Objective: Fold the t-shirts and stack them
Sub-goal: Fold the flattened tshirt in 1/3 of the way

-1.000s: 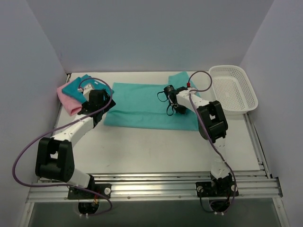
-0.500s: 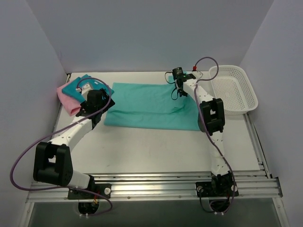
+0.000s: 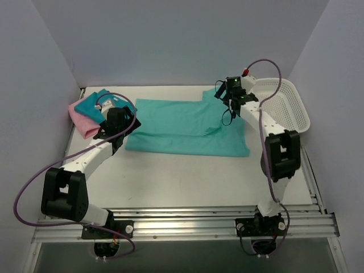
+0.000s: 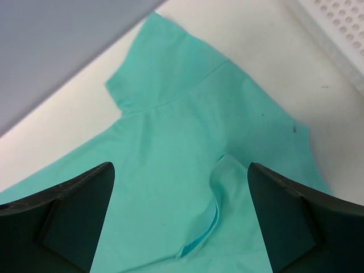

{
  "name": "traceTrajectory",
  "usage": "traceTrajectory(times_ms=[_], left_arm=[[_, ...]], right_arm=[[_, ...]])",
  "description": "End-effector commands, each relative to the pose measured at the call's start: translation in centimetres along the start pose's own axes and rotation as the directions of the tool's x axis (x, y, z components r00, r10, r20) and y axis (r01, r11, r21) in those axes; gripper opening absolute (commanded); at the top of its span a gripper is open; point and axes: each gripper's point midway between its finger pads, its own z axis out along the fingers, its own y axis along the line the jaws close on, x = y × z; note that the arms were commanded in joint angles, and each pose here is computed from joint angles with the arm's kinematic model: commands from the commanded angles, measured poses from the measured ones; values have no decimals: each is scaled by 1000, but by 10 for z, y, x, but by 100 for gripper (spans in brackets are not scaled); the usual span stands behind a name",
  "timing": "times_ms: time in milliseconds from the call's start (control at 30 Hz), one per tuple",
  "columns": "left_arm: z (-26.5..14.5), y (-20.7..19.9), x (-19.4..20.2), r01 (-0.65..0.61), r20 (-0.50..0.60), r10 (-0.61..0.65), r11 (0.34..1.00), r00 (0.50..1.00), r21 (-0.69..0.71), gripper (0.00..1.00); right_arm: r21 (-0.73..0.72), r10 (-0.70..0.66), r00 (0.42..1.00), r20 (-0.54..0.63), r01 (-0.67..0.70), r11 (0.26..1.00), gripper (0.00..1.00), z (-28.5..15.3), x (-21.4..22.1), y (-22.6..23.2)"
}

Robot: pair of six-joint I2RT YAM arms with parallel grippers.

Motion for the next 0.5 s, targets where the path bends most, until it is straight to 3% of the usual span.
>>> traceTrajectory(times_ms=[0, 133, 200, 300, 333, 400, 467], left_arm=[[-2, -21, -13, 1, 36, -3, 998, 999, 70, 98], [-5, -24, -9, -2, 30, 0, 997, 1000, 79, 98], [-6, -26, -7, -3, 26, 1, 997, 1000, 83, 98], [-6, -36, -11, 6, 46, -11, 994, 999, 113, 98], [-6, -38, -10, 6, 46, -11, 993, 999, 114, 98], [-5, -40, -7, 6, 39, -11, 993, 999, 116, 99], [-5, -42, -4, 3, 34, -7, 993, 999, 119, 99]], right_arm=[[-108, 44, 993, 110, -32, 994, 100, -59, -49, 6], [-62, 25, 998, 49, -22, 998, 100, -76, -28, -20], [-45, 11, 1000, 4, -11, 999, 92, -82, -6, -35], [-62, 18, 998, -56, -21, 998, 41, -86, 18, -42], [-48, 23, 996, -89, -27, 998, 17, -83, 33, -49], [-49, 1, 991, -133, -8, 999, 3, -80, 53, -47], [-33, -16, 986, -166, 10, 999, 0, -74, 71, -48]])
